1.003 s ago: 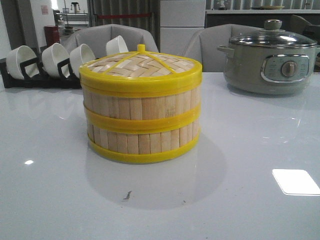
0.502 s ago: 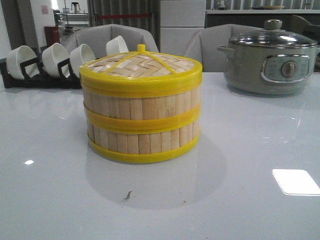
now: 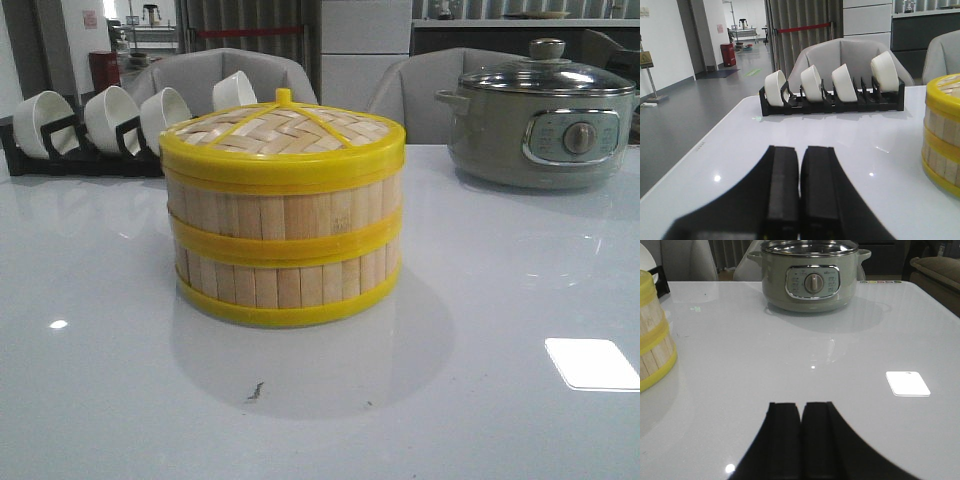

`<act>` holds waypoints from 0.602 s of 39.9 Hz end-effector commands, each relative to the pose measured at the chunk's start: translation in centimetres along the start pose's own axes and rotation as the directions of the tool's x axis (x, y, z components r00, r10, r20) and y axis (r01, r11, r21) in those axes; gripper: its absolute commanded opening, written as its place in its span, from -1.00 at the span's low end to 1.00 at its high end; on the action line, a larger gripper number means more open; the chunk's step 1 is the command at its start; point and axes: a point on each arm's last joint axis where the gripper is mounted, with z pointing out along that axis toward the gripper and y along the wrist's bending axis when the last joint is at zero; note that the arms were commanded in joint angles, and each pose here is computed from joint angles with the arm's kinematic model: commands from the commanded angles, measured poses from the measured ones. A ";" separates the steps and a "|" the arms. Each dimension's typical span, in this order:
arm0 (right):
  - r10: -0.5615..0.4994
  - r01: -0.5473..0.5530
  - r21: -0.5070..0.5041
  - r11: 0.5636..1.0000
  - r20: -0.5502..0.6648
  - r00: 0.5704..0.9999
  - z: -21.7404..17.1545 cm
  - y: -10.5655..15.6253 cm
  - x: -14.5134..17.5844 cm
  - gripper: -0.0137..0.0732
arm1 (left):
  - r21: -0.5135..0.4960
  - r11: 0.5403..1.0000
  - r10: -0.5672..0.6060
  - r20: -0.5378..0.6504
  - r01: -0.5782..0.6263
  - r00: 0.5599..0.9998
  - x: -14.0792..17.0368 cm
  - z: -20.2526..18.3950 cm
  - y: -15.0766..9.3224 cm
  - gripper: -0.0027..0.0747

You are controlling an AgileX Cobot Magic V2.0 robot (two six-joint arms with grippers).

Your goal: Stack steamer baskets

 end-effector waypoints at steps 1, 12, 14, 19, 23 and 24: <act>-0.005 0.007 -0.012 1.000 0.133 0.991 -0.3 0.1 -1.5 -0.57 | 0.006 1.000 -0.010 0.092 0.010 0.996 -0.8 -0.1 -0.1 -0.70; -0.005 0.007 -0.012 1.000 0.133 0.991 -0.3 0.1 -1.5 -0.57 | 0.006 1.000 -0.010 0.092 0.010 0.996 -0.8 -0.1 -0.1 -0.70; -0.005 0.007 -0.013 1.000 0.137 0.991 -0.3 0.1 -1.5 -0.57 | 0.006 1.000 -0.010 0.092 0.010 0.996 -0.8 -0.1 -0.1 -0.70; 0.008 -0.006 -0.018 1.000 0.144 0.989 -0.3 0.2 -1.6 -0.57 | 0.006 1.000 -0.010 0.092 0.010 0.996 -0.8 -0.1 -0.1 -0.70; -0.009 0.012 -0.023 1.000 0.145 0.989 -0.3 0.2 -1.6 -0.57 | 0.006 1.000 -0.010 0.092 0.010 0.996 -0.8 -0.1 -0.1 -0.70; -0.018 0.021 -0.023 1.000 0.145 0.989 -0.3 0.2 -1.6 -0.57 | 0.006 1.000 -0.010 0.092 0.010 0.996 -0.8 -0.1 -0.1 -0.70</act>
